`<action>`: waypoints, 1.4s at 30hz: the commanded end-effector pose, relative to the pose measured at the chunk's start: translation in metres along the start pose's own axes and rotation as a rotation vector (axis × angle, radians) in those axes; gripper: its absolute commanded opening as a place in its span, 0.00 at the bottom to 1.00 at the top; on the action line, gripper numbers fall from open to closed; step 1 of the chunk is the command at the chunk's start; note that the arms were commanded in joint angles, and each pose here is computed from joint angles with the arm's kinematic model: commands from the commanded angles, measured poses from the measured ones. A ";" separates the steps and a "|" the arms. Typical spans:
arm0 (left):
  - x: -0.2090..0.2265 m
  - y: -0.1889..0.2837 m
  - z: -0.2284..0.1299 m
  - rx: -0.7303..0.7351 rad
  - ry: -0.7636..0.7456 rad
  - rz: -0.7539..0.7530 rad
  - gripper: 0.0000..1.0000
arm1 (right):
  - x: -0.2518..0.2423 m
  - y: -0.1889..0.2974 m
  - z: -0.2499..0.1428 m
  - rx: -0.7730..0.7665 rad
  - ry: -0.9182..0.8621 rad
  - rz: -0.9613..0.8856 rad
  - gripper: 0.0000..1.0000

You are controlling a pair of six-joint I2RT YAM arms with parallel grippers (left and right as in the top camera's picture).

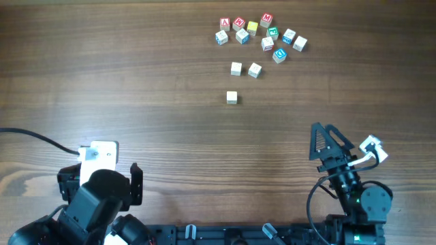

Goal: Form a tower
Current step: 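Reach the right gripper to the block cluster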

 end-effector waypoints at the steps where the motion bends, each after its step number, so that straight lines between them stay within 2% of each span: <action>1: -0.001 -0.001 -0.001 0.004 0.012 -0.008 1.00 | 0.020 -0.006 0.019 0.013 0.134 -0.029 0.99; 7: -0.001 -0.001 -0.001 0.004 0.012 -0.008 1.00 | 0.023 -0.065 0.046 0.223 0.198 -0.236 1.00; 10: -0.001 -0.001 -0.001 0.005 0.012 -0.008 1.00 | 0.026 -0.115 0.054 0.396 0.216 -0.321 1.00; 13: -0.001 -0.001 -0.001 0.005 0.012 -0.008 1.00 | 0.026 -0.156 0.047 0.516 0.233 -0.409 1.00; 14: -0.001 -0.001 -0.001 0.004 0.012 -0.008 1.00 | 0.023 -0.174 0.041 0.562 0.272 -0.476 1.00; 15: -0.001 -0.001 -0.001 0.005 0.012 -0.008 1.00 | 0.017 -0.199 0.032 0.623 0.329 -0.630 0.99; 19: -0.001 -0.001 -0.001 0.004 0.012 -0.008 1.00 | 0.040 -0.242 0.011 0.730 0.399 -0.604 1.00; 21: -0.001 -0.001 -0.001 0.005 0.012 -0.008 1.00 | 0.056 -0.257 0.002 0.715 0.385 -0.541 1.00; 25: -0.001 -0.001 -0.001 0.005 0.012 -0.008 1.00 | 0.059 -0.269 -0.009 0.663 0.312 -0.539 1.00; 28: -0.001 -0.001 -0.001 0.004 0.012 -0.008 1.00 | 0.020 -0.279 -0.028 0.639 0.209 -0.689 1.00; 31: -0.001 -0.001 -0.001 0.005 0.012 -0.008 1.00 | -0.029 -0.286 -0.063 0.688 0.136 -0.807 0.99; 33: -0.001 -0.001 -0.001 0.005 0.012 -0.008 1.00 | -0.054 -0.288 -0.081 0.709 0.104 -0.863 0.95; 35: -0.001 -0.001 -0.001 0.005 0.012 -0.008 1.00 | -0.067 -0.288 -0.089 0.712 0.089 -0.893 0.91; 42: -0.001 -0.001 -0.001 0.005 0.012 -0.008 1.00 | -0.092 -0.289 -0.108 0.736 0.095 -0.936 0.85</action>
Point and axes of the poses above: each gripper's point midway between its finger pads, its own y axis back along the fingers, its own x axis along the line the jaws close on, z = x × y, the point moved 4 cm from there along y, back along the fingers, and after that the axes turned 4 degrees about -y, right-handed, at the moved point
